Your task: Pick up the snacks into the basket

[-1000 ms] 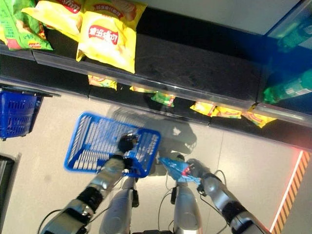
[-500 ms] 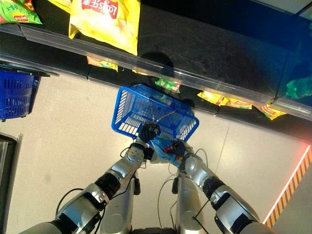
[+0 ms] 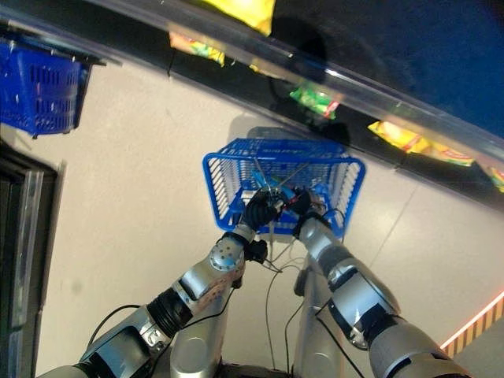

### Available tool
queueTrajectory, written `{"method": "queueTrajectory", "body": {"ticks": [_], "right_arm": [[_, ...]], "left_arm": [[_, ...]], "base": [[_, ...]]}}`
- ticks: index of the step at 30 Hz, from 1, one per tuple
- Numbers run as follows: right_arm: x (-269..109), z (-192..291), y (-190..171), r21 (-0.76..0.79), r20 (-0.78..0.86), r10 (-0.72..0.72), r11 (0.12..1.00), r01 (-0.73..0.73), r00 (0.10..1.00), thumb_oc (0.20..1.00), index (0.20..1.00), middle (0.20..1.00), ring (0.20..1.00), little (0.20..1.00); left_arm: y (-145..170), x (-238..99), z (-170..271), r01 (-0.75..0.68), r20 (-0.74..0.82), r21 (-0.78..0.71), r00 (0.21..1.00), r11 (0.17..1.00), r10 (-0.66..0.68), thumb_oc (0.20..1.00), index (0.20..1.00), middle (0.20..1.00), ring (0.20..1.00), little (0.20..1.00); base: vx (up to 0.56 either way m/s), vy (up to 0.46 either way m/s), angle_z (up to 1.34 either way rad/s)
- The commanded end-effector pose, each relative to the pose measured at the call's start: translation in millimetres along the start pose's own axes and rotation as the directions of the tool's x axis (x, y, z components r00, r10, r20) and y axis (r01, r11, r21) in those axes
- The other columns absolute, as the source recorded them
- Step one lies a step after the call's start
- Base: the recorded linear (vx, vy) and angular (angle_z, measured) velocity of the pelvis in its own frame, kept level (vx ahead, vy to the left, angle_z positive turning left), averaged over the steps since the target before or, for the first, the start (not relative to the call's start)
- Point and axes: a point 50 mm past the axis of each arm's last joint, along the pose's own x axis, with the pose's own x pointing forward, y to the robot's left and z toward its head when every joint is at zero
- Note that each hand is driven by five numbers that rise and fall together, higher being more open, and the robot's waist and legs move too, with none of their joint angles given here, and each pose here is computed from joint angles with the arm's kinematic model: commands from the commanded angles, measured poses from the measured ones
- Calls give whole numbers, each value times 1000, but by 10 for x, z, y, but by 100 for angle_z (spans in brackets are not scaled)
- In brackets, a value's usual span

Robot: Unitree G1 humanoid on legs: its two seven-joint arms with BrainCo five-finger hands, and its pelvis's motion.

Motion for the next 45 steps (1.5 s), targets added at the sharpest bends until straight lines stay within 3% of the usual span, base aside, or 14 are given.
{"method": "queueTrajectory", "body": {"ticks": [1, 4, 5, 10, 13, 17, 20, 23, 26, 30, 33, 37, 40, 45], "right_arm": [[-16, 229, 78, 8, 101, 30, 999, -31, 994, 200, 200, 200, 200, 200], [-31, 456, 109, -25, 199, 49, 999, -44, 979, 200, 200, 200, 200, 200], [-32, 495, 128, -19, 204, 61, 998, -58, 977, 1000, 1000, 1000, 1000, 1000], [-30, 276, 208, -94, 97, 117, 990, -108, 988, 1000, 1000, 1000, 1000, 1000], [-132, 27, 372, -92, 8, 175, 981, -173, 985, 1000, 1000, 1000, 1000, 1000], [-348, -328, 589, -35, -84, 240, 969, -244, 967, 1000, 1000, 1000, 1000, 1000], [-539, -634, 678, 41, -153, 260, 966, -257, 953, 1000, 1000, 1000, 1000, 1000], [-593, -776, 658, 75, -196, 255, 967, -245, 947, 1000, 1000, 1000, 1000, 1000], [-820, -1136, 677, 170, -295, 277, 957, -235, 914, 1000, 1000, 1000, 1000, 1000], [-1129, -1482, 771, 233, -415, 309, 945, -228, 856, 1000, 1000, 1000, 1000, 1000], [-1346, -1670, 834, 291, -488, 326, 935, -201, 809, 1000, 1000, 1000, 1000, 1000], [-1654, -1860, 934, 374, -561, 359, 914, -160, 746, 1000, 1000, 1000, 1000, 1000], [-1843, -1953, 986, 451, -605, 375, 889, -86, 702, 1000, 1000, 1000, 1000, 1000], [-1945, -1965, 1035, 550, -622, 391, 835, 24, 679, 1000, 1000, 1000, 1000, 1000]], "left_arm": [[-636, 1, 536, 274, 250, -98, 937, 957, -243, 200, 200, 200, 200, 200], [-692, 6, 522, 289, 243, -111, 936, 951, -256, 200, 200, 200, 200, 200], [-695, 7, 505, 294, 234, -109, 936, 950, -263, 200, 200, 200, 200, 200], [-608, 18, 441, 251, 208, -125, 953, 960, -222, 200, 200, 200, 200, 200], [-432, 74, 371, 155, 183, -96, 974, 983, -135, 200, 200, 200, 200, 200], [71, 127, 47, -101, 66, 24, 993, 995, 99, 200, 200, 200, 200, 200], [628, 40, -352, -313, -91, 156, 940, 937, 329, 200, 200, 200, 200, 200], [847, -73, -492, -361, -142, 205, 909, 910, 392, 200, 200, 200, 200, 200], [1298, -447, -841, -444, -269, 343, 798, 828, 539, 200, 200, 200, 200, 200], [1589, -989, -1282, -445, -433, 495, 619, 747, 655, 200, 200, 200, 200, 200], [1654, -1459, -1600, -420, -558, 565, 440, 710, 704, 200, 200, 200, 200, 200], [1543, -2165, -1957, -322, -703, 614, 192, 721, 685, 200, 200, 200, 200, 200], [1475, -2471, -2045, -284, -737, 618, 116, 734, 666, 200, 200, 200, 200, 200], [1481, -2624, -2058, -236, -746, 624, 102, 745, 658, 200, 200, 200, 200, 200]], "base": [[4, 46, 2], [8, 47, 3], [0, 0, 0], [2, 7, 0], [-8, 13, 5], [-3, 10, 2], [14, 32, 3], [49, 29, -3], [97, 60, -9], [145, 48, -15], [156, 58, -7], [160, 84, -9], [94, 73, -13], [41, -15, -23]]}}
